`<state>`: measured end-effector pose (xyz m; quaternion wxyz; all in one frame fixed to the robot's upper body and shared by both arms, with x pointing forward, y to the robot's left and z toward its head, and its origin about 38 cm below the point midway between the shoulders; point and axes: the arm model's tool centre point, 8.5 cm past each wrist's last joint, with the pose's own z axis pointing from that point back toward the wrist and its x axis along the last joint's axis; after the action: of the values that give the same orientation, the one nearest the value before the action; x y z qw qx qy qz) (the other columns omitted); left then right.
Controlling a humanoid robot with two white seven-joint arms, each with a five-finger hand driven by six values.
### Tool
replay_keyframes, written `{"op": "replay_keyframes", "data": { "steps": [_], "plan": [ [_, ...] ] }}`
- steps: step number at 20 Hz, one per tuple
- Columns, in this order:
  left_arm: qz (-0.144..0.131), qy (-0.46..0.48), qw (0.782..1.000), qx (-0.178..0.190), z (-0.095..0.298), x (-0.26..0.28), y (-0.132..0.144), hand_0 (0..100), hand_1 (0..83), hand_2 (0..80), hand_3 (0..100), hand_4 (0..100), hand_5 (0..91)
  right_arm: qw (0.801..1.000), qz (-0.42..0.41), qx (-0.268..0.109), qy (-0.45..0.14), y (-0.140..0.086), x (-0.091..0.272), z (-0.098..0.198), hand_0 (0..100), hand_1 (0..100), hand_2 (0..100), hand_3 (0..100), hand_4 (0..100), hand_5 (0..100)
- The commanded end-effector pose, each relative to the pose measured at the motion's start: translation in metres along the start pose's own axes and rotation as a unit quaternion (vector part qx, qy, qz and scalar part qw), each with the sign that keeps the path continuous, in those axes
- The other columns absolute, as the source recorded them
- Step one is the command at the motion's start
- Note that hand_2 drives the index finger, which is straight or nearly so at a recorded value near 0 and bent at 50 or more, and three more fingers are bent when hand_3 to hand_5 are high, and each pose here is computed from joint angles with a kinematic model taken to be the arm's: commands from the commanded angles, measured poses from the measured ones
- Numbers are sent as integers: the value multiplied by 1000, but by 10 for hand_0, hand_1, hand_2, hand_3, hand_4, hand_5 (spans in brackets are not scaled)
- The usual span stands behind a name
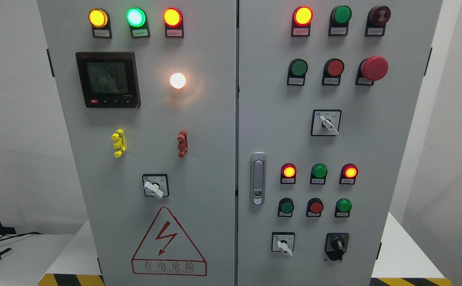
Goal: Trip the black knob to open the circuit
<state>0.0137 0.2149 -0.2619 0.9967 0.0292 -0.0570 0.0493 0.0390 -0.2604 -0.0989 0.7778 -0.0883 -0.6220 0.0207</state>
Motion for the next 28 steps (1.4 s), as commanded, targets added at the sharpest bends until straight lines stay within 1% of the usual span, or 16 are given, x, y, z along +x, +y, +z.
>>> {"op": "replay_keyframes", "data": {
  "steps": [1,3,4,7,11,12,14,17,19,21,25,28],
  "plan": [
    [2,0,1000,1,0,0,1,120,389,0,0,0,0,979,2,-28,-200,-18,93,-40,349,482,261,770,858,872],
    [2,0,1000,1,0,0,1,120,389,0,0,0,0,974,1,-30,-224,-19,108,-45,338,484,302,770,856,872],
    [2,0,1000,0,0,0,0,120,389,0,0,0,0,971,3,-35,-236,-21,116,-49,334,483,304,770,856,872],
    [2,0,1000,1,0,0,1,120,389,0,0,0,0,968,4,-44,-246,-24,136,-59,302,500,316,769,855,874],
    [2,0,1000,0,0,0,0,120,389,0,0,0,0,968,2,-51,-247,-24,159,-77,255,595,334,775,887,929],
    [2,0,1000,0,0,0,0,120,389,0,0,0,0,967,0,-53,-251,-23,164,-84,242,629,333,780,907,945],
    [2,0,1000,0,0,0,0,120,389,0,0,0,0,961,-8,-65,-270,-22,176,-103,233,649,333,792,922,963],
    [2,0,1000,1,0,0,1,120,389,0,0,0,0,968,1,-83,-236,-23,181,-127,218,676,332,799,936,978],
    [2,0,1000,1,0,0,1,120,389,0,0,0,0,970,1,-92,-227,-24,185,-137,223,691,330,808,953,986],
    [2,0,1000,0,0,0,0,120,389,0,0,0,0,968,-3,-102,-230,-24,192,-145,242,712,328,816,972,991],
    [2,0,1000,0,0,0,0,120,389,0,0,0,0,971,-5,-109,-212,-25,203,-167,295,783,315,806,971,1000],
    [2,0,1000,0,0,0,0,120,389,0,0,0,0,969,-11,-109,-220,-24,213,-179,325,810,314,849,1000,1000]
  ]
}}
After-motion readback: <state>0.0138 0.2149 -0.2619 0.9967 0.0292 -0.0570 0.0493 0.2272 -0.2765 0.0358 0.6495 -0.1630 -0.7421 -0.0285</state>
